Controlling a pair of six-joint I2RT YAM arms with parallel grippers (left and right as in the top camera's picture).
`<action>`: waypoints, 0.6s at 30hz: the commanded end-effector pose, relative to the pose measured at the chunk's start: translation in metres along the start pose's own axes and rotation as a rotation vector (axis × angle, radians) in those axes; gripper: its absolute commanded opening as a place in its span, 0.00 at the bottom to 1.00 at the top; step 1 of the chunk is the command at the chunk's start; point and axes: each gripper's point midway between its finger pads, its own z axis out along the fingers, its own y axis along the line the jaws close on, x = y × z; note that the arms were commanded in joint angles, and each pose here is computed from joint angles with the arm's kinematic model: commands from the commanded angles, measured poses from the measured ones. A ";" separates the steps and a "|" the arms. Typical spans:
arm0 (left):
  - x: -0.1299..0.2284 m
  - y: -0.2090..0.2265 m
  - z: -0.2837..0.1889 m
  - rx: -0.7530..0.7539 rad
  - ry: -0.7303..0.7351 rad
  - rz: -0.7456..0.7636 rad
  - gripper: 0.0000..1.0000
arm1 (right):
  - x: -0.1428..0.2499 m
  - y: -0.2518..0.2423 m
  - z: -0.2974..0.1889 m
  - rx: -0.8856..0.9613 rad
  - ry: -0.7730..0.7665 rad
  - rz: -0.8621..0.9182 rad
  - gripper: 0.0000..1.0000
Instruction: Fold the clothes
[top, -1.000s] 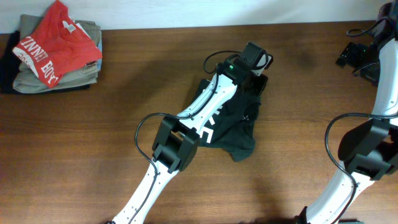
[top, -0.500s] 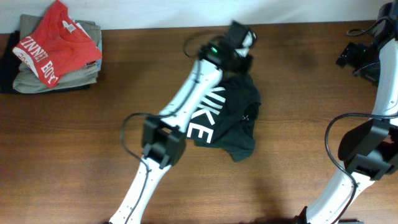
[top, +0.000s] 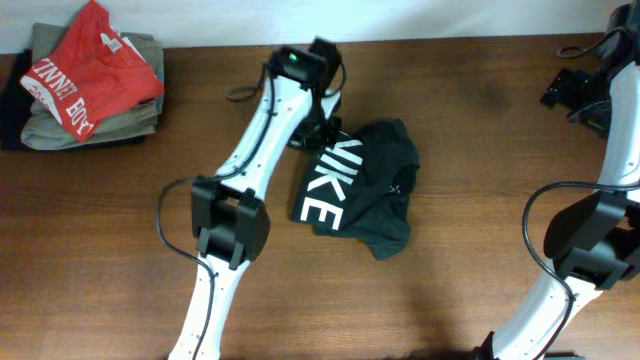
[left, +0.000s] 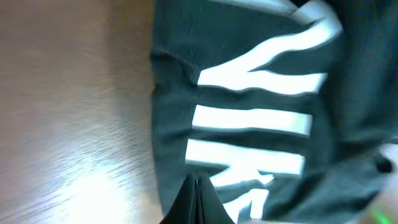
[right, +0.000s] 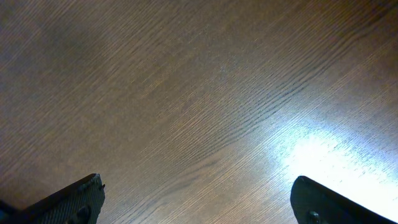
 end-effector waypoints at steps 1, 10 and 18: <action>0.011 -0.005 0.042 0.053 0.076 0.020 0.01 | -0.002 -0.002 -0.005 0.014 -0.019 0.004 0.99; 0.046 0.070 0.083 -0.199 0.201 -0.159 0.00 | -0.002 -0.002 -0.005 0.014 -0.018 0.004 0.99; 0.036 0.098 0.036 -0.234 0.132 -0.254 0.00 | -0.002 -0.002 -0.005 0.014 -0.019 0.004 0.99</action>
